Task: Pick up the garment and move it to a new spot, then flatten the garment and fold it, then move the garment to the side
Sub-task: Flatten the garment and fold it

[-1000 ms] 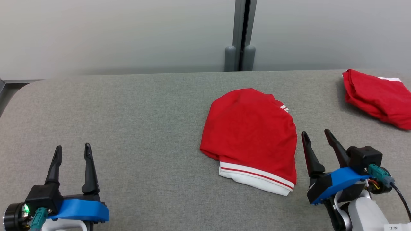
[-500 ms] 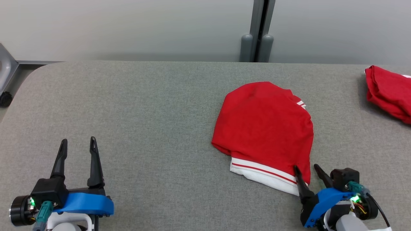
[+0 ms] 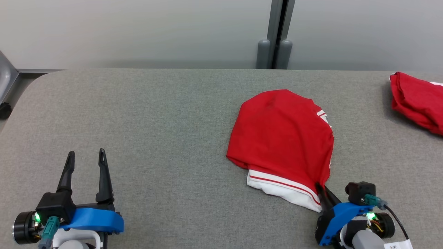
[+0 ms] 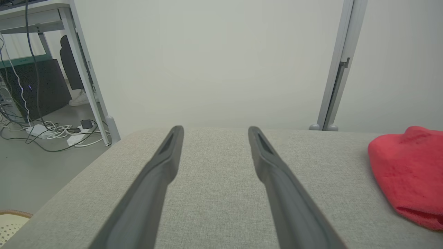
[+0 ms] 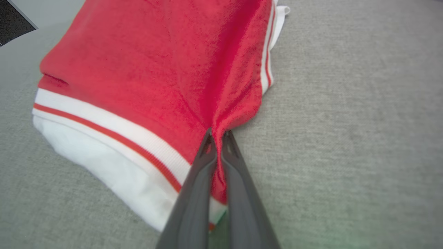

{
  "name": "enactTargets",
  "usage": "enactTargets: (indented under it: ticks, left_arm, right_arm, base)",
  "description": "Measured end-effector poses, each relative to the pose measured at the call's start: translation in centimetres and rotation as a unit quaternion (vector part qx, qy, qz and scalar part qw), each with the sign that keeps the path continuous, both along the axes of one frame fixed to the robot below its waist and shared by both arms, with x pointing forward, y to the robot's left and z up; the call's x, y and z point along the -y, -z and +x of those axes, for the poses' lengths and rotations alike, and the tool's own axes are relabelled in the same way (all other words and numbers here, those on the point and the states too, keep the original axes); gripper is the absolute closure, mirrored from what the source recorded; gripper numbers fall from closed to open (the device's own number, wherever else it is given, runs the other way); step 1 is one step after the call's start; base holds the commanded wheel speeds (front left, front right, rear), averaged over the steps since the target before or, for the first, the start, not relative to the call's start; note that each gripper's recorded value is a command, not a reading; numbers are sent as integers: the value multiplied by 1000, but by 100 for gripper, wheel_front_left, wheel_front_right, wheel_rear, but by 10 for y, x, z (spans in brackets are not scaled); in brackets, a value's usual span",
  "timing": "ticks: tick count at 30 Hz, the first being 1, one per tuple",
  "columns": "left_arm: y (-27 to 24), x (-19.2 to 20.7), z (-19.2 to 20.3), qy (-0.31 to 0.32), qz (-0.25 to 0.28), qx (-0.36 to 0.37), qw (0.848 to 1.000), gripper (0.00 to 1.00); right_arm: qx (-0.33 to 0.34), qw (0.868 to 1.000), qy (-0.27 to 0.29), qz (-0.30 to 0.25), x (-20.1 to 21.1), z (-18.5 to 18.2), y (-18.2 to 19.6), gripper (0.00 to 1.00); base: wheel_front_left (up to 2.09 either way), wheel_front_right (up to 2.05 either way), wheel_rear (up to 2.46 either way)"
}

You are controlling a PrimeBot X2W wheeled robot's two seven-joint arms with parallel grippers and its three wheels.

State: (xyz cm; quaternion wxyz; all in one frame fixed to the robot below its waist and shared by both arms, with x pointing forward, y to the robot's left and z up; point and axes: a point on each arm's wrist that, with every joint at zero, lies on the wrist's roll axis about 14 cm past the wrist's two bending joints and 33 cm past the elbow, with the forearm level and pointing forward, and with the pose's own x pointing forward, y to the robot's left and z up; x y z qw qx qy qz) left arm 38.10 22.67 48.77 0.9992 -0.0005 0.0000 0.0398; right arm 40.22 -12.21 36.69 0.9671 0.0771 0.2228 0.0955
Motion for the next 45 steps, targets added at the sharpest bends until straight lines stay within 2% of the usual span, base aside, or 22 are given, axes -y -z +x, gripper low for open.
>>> enactTargets:
  ticks: [3,7,14,17,20,23,27,37,41,45]
  left_arm:
    - [-1,5,2,7,-1,2,1000,0]
    - [-4,12,6,17,-2,7,1000,0]
    - [-4,18,10,25,-4,8,1000,0]
    - [-4,19,11,27,-4,9,1000,0]
    - [-5,20,11,27,-5,10,1000,0]
    - [-5,20,11,27,-5,11,1000,0]
    - [-6,18,9,24,-7,11,1000,0]
    - [-9,4,-1,-1,-12,15,1000,0]
    - [-8,-5,-9,-19,-15,14,1000,0]
    - [-6,-12,-15,-31,-17,10,999,0]
  right_arm:
    - [11,1000,23,-6,21,2,-6,100]
    - [41,996,76,-34,81,10,-24,100]
    - [108,977,164,-82,179,12,-70,100]
    - [132,970,182,-95,199,11,-87,100]
    - [160,966,179,-95,196,17,-103,100]
    - [186,965,159,-89,178,26,-118,100]
    - [226,965,114,-67,133,49,-145,100]
    - [294,955,-42,20,-23,91,-206,100]
    - [292,949,-112,45,-87,89,-208,100]
    - [273,942,-186,50,-140,78,-195,100]
  base:
    - [0,0,0]
    - [0,0,0]
    - [0,0,0]
    - [0,0,0]
    - [0,0,0]
    - [0,0,0]
    - [0,0,0]
    - [0,0,0]
    - [0,0,0]
    - [0,0,0]
